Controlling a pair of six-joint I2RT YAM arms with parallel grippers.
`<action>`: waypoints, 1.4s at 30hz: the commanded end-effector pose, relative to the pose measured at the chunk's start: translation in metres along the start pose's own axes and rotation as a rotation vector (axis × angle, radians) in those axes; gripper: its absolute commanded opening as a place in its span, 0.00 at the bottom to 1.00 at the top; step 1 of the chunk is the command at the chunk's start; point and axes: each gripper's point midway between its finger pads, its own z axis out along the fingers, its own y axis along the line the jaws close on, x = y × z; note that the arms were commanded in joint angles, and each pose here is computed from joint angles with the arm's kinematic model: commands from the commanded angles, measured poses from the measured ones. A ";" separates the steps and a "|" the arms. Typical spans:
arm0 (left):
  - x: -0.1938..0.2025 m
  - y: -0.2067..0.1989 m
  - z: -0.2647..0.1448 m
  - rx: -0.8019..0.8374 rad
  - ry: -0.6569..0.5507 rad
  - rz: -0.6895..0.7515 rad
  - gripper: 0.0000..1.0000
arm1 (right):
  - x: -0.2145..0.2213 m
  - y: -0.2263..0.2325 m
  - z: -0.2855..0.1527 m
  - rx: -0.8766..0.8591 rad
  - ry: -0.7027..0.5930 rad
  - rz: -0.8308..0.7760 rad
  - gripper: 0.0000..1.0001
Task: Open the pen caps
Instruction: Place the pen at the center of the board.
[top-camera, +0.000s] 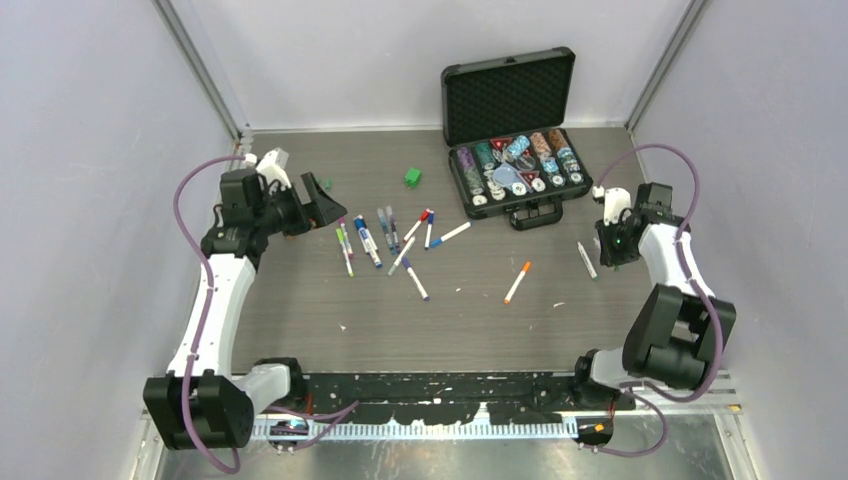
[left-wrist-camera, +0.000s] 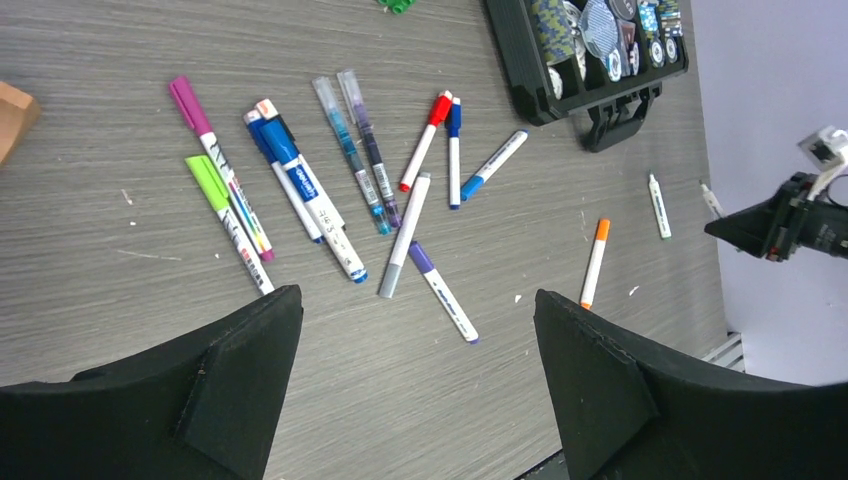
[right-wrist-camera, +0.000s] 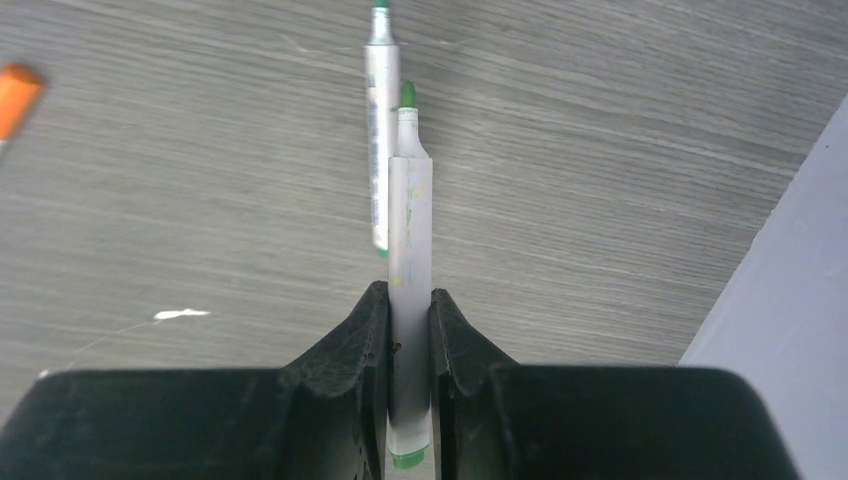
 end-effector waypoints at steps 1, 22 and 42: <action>-0.017 -0.016 -0.010 0.044 -0.063 0.067 0.89 | 0.000 -0.034 0.019 0.104 0.037 -0.034 0.05; -0.015 -0.013 -0.008 0.036 -0.056 0.065 0.89 | -0.007 -0.049 0.068 0.046 0.116 0.003 0.23; -0.017 -0.014 -0.010 0.035 -0.062 0.071 0.89 | -0.013 -0.052 0.065 0.060 0.105 0.018 0.42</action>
